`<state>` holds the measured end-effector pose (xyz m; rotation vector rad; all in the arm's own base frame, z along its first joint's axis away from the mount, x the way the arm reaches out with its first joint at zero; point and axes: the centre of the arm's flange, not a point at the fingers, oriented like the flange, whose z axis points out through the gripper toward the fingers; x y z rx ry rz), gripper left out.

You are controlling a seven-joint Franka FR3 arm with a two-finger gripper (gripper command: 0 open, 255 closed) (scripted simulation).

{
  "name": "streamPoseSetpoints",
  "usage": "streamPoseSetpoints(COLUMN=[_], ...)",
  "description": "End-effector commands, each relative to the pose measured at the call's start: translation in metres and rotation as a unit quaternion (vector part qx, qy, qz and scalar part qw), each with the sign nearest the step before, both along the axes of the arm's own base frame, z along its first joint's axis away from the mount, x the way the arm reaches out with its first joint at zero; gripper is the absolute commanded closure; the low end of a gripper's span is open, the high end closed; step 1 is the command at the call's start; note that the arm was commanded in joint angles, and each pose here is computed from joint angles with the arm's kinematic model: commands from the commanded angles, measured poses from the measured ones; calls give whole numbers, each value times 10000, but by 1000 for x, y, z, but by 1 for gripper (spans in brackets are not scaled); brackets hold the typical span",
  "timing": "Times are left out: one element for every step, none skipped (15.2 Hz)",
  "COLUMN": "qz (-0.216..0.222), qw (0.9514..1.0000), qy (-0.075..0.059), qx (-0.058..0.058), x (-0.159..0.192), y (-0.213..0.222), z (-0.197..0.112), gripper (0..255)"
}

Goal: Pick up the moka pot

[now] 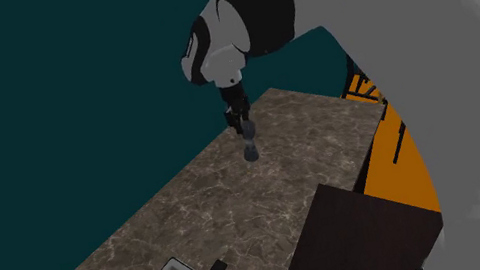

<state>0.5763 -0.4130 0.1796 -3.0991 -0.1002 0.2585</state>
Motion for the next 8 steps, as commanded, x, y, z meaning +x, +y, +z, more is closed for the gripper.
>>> streamPoseSetpoints(qz=[0,0,0,0,0,0,0,0], qw=[10000,10000,10000,10000,10000,10000,10000,10000], qy=[0,0,0,0,0,0,0,0], qx=[0,0,0,0,0,0,0,0], x=[0,0,0,0,0,0,0,0], y=[0,0,0,0,0,0,0,0], z=[11,16,21,26,32,37,38,38], gripper=[255,255,255,255,255,255,255,255])
